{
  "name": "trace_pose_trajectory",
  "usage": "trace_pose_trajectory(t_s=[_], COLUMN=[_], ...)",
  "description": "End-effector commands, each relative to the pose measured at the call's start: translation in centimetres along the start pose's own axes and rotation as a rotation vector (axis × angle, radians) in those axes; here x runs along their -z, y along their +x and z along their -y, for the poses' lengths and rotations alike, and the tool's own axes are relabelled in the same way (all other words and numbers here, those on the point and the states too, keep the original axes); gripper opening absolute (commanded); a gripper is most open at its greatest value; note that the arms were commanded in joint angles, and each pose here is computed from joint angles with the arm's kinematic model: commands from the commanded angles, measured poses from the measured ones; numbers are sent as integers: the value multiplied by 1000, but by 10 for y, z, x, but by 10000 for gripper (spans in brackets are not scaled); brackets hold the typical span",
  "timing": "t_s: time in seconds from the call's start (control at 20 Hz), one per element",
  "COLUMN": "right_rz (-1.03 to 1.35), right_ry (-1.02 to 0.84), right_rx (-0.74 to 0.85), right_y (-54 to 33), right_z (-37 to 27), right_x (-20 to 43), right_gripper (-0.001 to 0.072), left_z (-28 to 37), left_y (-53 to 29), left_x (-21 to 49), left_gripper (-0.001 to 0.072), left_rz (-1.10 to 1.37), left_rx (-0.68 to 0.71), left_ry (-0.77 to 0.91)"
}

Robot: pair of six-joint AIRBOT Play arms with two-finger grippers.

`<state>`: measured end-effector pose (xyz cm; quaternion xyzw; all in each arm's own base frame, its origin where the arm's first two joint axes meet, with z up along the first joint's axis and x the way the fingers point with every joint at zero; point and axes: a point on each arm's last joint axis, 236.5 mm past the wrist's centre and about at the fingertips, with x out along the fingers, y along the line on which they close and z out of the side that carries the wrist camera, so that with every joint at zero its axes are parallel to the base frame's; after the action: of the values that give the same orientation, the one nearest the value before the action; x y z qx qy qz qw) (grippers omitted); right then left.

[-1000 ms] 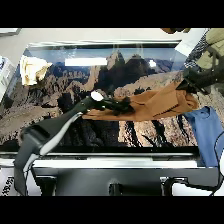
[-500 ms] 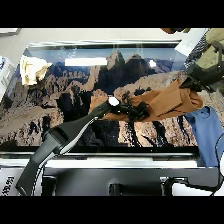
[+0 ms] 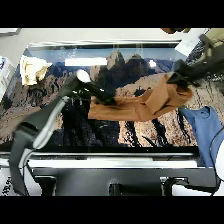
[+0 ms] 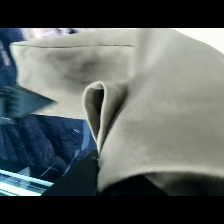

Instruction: Fold the clothes and pants, and hang the long-sleeved shirts on hangers.

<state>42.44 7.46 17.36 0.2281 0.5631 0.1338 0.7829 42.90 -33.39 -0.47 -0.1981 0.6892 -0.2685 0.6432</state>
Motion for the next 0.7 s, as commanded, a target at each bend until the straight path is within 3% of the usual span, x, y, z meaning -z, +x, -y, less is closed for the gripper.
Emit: trace_pose_trajectory(t_s=[0.0, 0.3, 0.65], right_rz=[35, -67, -111], right_ry=[-58, -104, -62], right_rx=[-16, -90, -168], right_y=[29, 119, 209], right_z=[-47, -128, -172], right_x=[-2, 33, 54], right_gripper=[27, 27, 28], left_z=[-85, -136, -154], left_y=[-123, -249, -270], left_x=[11, 15, 19], left_gripper=[15, 15, 15], left_rz=[50, 267, 300], left_rx=[-273, -276, -277], left_ry=[-70, -221, -271])
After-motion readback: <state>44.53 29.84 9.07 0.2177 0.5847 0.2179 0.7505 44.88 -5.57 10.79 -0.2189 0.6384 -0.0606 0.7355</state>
